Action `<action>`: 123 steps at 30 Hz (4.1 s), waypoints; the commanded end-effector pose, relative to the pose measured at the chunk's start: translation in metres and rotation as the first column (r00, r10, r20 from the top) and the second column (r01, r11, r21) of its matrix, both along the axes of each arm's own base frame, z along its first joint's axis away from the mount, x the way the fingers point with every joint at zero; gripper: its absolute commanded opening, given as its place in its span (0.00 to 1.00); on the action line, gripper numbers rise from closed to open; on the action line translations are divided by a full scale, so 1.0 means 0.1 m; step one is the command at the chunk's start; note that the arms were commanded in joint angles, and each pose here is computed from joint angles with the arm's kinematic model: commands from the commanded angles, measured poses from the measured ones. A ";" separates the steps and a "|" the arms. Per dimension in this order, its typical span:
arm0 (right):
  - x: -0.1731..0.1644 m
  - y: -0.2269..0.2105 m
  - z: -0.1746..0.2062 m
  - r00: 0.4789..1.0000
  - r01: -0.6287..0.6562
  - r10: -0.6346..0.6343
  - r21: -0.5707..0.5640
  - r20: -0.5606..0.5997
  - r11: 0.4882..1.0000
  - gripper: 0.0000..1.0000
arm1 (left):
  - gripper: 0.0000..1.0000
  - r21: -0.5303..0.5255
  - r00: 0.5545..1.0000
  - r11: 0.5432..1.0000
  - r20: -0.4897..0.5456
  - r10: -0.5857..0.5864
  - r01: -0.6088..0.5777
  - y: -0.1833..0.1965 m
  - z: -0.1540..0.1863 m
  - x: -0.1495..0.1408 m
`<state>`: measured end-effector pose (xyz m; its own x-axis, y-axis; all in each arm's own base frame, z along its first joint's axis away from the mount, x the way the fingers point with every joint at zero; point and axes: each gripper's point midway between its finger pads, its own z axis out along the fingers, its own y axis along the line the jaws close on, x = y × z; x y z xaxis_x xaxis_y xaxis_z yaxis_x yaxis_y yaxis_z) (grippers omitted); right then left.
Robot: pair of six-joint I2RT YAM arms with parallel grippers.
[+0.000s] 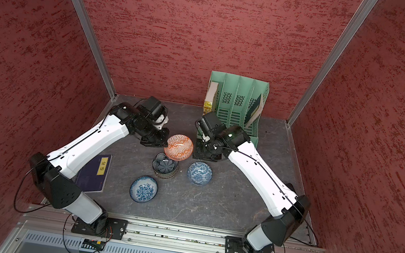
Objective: Stack the bowls
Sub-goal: Pick up the bowl from the center of the board, then place the bowl on the bowl.
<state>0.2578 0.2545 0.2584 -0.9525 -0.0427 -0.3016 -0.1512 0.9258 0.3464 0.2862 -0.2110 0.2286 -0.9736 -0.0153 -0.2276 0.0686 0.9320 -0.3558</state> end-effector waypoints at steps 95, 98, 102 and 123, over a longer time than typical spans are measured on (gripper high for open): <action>0.20 -0.10 -0.61 0.983 0.025 -0.025 -0.004 -0.183 1.000 0.00 | 0.74 -0.137 0.981 0.978 0.093 0.169 -0.155 0.52 0.14 -0.19; 0.22 -0.12 -0.68 0.979 0.036 -0.034 0.005 -0.201 0.999 0.00 | 0.74 -0.131 0.978 0.973 0.063 0.200 -0.191 0.67 0.00 -0.26; 0.23 -0.15 -0.79 0.973 0.046 -0.043 0.009 -0.226 0.999 0.00 | 0.74 -0.139 0.974 0.967 0.047 0.220 -0.212 0.78 -0.10 -0.33; 0.22 -0.33 -1.25 0.959 0.099 -0.094 0.004 -0.269 0.995 0.00 | 0.74 -0.185 0.964 0.948 0.013 0.265 -0.258 1.04 -0.33 -0.46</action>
<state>0.2723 0.2157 0.1251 -0.9983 0.0568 0.0084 0.0564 0.9438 0.3258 0.2399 -0.1068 0.1927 -0.9212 -0.3306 -0.2050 -0.1895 0.8416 -0.5058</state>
